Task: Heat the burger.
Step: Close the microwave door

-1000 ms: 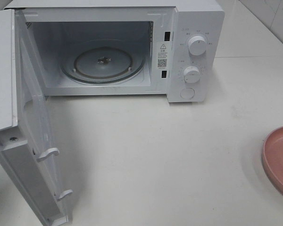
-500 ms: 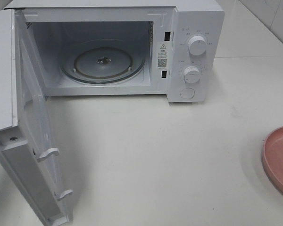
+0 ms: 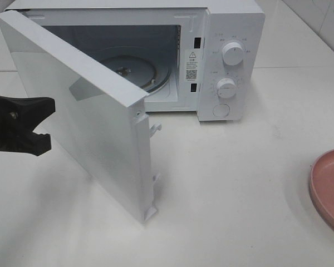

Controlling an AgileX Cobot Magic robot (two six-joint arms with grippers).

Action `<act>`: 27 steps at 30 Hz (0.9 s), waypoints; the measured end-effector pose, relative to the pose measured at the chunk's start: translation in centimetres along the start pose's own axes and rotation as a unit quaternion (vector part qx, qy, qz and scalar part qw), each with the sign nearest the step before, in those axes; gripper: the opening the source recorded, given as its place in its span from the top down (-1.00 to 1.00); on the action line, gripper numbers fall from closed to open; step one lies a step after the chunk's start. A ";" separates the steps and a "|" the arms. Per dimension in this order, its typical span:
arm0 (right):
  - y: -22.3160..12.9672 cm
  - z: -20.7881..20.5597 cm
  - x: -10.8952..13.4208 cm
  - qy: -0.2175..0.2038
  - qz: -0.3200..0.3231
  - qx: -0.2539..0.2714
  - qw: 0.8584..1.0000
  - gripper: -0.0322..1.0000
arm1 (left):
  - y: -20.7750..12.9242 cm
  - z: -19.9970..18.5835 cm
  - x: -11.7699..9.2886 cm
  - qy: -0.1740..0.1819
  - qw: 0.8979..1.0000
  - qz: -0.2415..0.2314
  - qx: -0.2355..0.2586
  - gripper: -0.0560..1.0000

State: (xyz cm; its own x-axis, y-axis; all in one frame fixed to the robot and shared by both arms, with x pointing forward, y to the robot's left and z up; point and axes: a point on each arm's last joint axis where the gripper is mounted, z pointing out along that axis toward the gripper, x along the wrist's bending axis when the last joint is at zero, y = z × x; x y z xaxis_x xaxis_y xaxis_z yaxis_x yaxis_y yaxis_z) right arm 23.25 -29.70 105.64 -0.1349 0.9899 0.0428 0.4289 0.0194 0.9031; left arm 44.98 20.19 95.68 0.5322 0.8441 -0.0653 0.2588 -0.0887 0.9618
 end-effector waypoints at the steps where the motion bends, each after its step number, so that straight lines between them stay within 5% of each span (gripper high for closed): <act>1: 0.0 0.0 0.0 0.000 0.000 0.000 1.000 -0.50 | 0.0 0.0 0.0 0.000 1.000 0.000 0.000 0.89; 27: 0.0 0.0 0.0 0.000 0.000 0.000 1.000 -0.50 | 2.8 11.7 -6.1 -0.026 0.999 0.012 -0.020 0.89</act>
State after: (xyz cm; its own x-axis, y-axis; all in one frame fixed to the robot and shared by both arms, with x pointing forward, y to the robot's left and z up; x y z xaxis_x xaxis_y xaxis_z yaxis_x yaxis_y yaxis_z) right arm 23.25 -29.70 105.64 -0.1349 0.9899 0.0428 0.4289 0.0194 0.9031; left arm 51.89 8.56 95.65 0.5785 0.8139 -0.0548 0.2141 -0.0867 0.9730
